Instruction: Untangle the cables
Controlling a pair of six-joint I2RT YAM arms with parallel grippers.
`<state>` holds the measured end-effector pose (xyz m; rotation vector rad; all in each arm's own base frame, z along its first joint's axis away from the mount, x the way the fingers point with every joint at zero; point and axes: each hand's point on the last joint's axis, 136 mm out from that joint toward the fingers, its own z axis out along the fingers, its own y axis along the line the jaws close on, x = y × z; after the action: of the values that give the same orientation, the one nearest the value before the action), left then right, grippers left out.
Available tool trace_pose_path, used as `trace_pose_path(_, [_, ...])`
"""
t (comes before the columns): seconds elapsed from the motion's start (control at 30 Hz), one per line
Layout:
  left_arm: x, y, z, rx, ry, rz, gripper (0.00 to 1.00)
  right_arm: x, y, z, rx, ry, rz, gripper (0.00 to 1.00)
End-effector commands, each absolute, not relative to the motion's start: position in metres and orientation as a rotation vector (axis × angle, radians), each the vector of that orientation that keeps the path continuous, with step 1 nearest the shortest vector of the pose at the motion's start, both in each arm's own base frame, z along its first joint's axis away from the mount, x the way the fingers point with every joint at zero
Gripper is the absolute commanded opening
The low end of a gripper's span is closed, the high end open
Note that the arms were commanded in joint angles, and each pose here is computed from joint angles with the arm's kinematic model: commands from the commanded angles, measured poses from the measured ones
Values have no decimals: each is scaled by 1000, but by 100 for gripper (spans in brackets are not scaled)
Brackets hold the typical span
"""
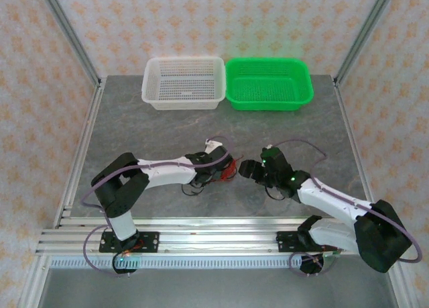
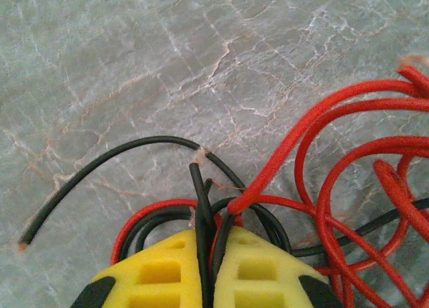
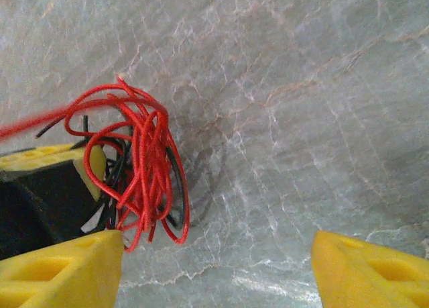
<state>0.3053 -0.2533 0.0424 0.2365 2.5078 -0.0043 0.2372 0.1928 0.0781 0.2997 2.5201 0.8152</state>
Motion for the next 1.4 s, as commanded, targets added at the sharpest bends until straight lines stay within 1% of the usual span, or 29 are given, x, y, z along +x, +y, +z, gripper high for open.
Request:
trace_pose_path(0.0, [299,-251,50,184,2501,-88,0,234,203,80,356,2512,931,77])
trace_pose_path(0.3, [297,-272,122,-34,2257,-520,0,229,220,76,424,2495,1058,81])
trace_pose_path(0.4, [296,-270,137,-108,2191,-566,0,230,225,75,435,2495,1070,82])
trace_pose_path(0.57, [294,-255,148,-246,2101,-613,0,234,228,81,493,2459,1109,91])
trace_pose_path(0.63, [293,-248,149,-292,2075,-629,0,234,230,84,521,2440,1139,92])
trace_pose_path(0.83, [290,-239,150,-383,2026,-690,0,236,235,90,608,2382,1237,92])
trace_pose_path(1.07, [289,-236,148,-481,1988,-763,0,241,232,91,747,2282,1319,90])
trace_pose_path(1.23, [287,-239,146,-491,1988,-802,0,247,239,92,720,2279,1315,84])
trace_pose_path(1.37, [285,-240,144,-510,1984,-844,0,250,251,93,671,2283,1329,83])
